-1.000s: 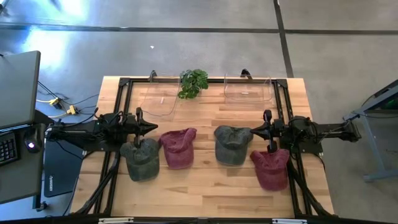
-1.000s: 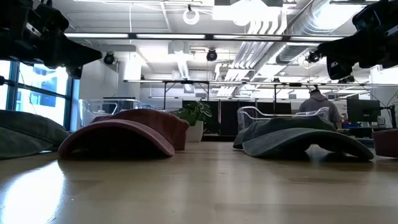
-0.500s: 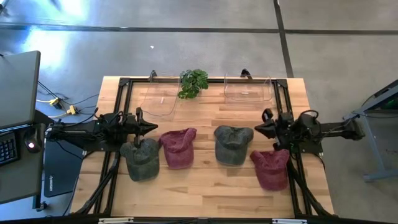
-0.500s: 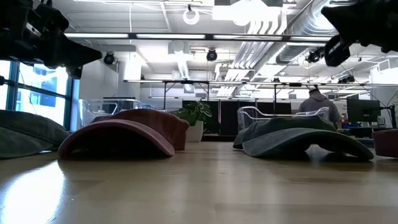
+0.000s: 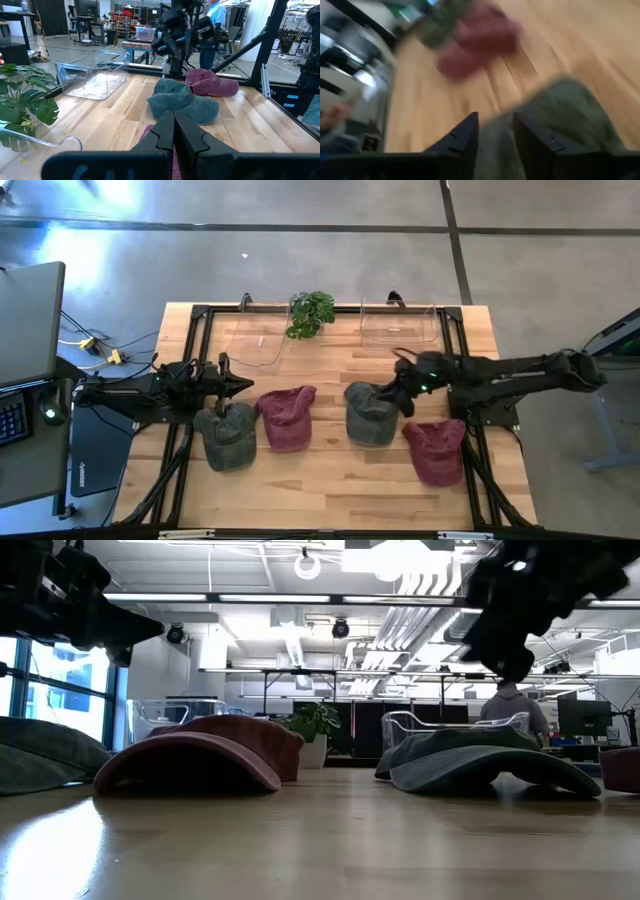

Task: Pick & Place hat
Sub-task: Put the right black cap into the right transparent bin

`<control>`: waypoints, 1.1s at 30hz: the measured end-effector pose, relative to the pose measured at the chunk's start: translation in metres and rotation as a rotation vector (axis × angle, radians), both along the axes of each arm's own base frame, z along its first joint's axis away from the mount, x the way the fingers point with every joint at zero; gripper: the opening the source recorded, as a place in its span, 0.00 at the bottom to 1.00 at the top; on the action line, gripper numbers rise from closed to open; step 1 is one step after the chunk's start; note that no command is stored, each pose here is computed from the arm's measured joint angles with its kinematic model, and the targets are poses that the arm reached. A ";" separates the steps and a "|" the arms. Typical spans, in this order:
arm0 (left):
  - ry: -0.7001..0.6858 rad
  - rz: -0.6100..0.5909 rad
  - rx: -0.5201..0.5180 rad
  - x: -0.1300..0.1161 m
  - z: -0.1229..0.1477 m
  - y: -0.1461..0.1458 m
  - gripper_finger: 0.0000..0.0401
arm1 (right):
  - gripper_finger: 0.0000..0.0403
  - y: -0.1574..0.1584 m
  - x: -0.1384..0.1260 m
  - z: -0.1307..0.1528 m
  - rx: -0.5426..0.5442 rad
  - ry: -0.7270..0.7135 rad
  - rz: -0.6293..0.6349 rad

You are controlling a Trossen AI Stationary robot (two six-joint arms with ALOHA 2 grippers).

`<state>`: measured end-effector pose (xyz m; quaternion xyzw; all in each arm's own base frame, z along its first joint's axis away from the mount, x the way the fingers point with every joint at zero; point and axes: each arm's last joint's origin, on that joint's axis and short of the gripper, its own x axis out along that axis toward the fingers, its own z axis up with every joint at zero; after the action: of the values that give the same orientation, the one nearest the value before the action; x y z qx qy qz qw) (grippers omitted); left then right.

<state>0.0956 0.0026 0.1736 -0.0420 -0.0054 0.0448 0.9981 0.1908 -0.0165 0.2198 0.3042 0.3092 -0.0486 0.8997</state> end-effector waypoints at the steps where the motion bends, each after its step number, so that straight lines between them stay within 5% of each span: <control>1: 0.000 0.000 0.000 0.000 0.000 0.000 0.00 | 0.37 -0.005 0.005 0.002 0.012 0.073 -0.018; 9: 0.000 0.000 0.000 0.000 0.000 0.000 0.00 | 0.61 -0.059 0.027 0.006 0.160 0.559 -0.167; 15: 0.000 0.000 0.000 0.000 0.000 0.000 0.00 | 0.65 -0.083 0.036 -0.014 0.258 0.770 -0.242; 27: 0.000 0.000 0.000 0.000 0.000 0.000 0.00 | 0.55 -0.080 0.054 -0.055 0.374 0.940 -0.276; 33: 0.000 0.000 0.000 0.000 0.000 0.000 0.00 | 0.30 -0.062 0.070 -0.054 0.472 0.833 -0.172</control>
<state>0.0956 0.0026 0.1736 -0.0420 -0.0055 0.0447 0.9981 0.2611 -0.0783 0.1654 0.4791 0.6194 -0.1691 0.5985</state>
